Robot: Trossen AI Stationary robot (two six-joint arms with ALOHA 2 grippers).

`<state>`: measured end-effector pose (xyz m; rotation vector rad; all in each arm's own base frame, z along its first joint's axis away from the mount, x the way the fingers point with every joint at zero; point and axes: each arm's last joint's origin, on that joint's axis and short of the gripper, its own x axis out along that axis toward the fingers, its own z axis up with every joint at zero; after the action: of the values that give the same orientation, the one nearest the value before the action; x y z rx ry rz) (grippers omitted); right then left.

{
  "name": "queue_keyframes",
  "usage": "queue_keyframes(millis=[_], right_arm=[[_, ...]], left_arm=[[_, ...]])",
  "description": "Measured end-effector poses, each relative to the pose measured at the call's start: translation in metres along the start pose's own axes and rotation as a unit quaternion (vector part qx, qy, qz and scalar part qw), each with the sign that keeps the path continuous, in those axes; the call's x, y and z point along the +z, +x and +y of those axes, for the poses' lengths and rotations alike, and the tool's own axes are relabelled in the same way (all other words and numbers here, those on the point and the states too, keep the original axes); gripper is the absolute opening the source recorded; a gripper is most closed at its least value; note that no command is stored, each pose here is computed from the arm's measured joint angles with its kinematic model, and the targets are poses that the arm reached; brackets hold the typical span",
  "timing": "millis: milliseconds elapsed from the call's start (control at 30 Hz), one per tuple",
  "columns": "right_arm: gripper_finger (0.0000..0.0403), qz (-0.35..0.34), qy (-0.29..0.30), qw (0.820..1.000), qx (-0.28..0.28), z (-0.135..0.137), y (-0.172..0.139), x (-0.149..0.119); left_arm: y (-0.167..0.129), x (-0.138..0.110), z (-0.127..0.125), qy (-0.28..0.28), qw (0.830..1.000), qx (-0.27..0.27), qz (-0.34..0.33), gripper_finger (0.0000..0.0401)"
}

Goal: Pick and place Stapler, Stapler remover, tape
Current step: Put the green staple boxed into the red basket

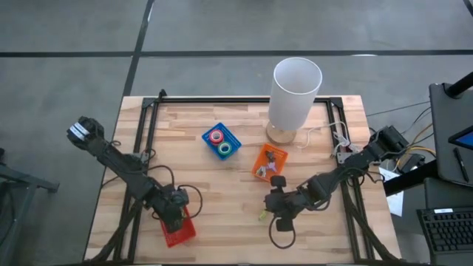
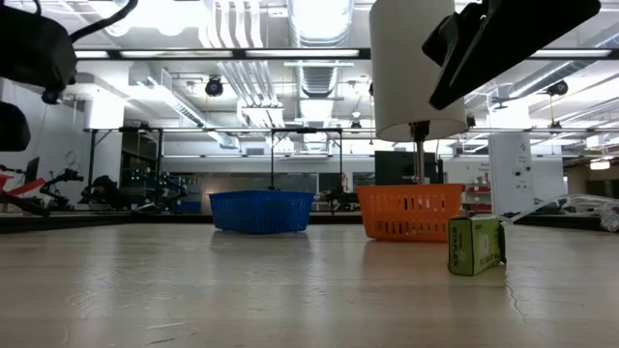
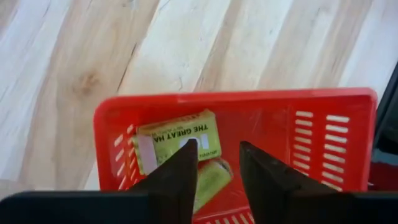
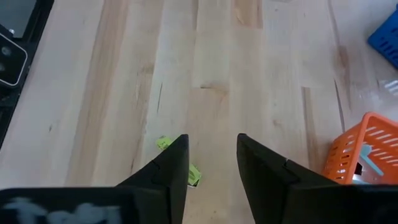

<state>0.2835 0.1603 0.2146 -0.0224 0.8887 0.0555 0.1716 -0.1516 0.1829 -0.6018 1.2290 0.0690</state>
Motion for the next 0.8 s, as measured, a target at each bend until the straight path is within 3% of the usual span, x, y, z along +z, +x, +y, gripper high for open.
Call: queue_keyframes(millis=[267, 467, 567, 667, 800], right_arm=[[0.0150, -0.006, -0.047, 0.999, 0.004, -0.001, 0.008, -0.010], [0.0161, -0.002, -0.085, 0.996, 0.005, -0.005, 0.018, -0.029], [0.0164, -0.007, -0.084, 0.996, 0.007, -0.006, 0.021, -0.034], [0.0166, -0.027, -0.078, 0.996, 0.018, -0.006, 0.025, -0.038], [0.0165, -0.052, -0.084, 0.994, 0.044, -0.005, 0.028, -0.042]], left_arm=[[-0.018, 0.009, -0.013, 0.060, 0.996, -0.037, -0.047, 0.0157], [-0.051, 0.019, -0.031, 0.110, 0.980, -0.120, -0.114, 0.0158], [-0.067, 0.024, -0.040, 0.151, 0.957, -0.171, -0.182, 0.0159], [-0.081, 0.030, -0.049, 0.195, 0.921, -0.213, -0.261, 0.0159], [-0.092, 0.035, -0.056, 0.233, 0.883, -0.226, -0.340, 0.0159]])
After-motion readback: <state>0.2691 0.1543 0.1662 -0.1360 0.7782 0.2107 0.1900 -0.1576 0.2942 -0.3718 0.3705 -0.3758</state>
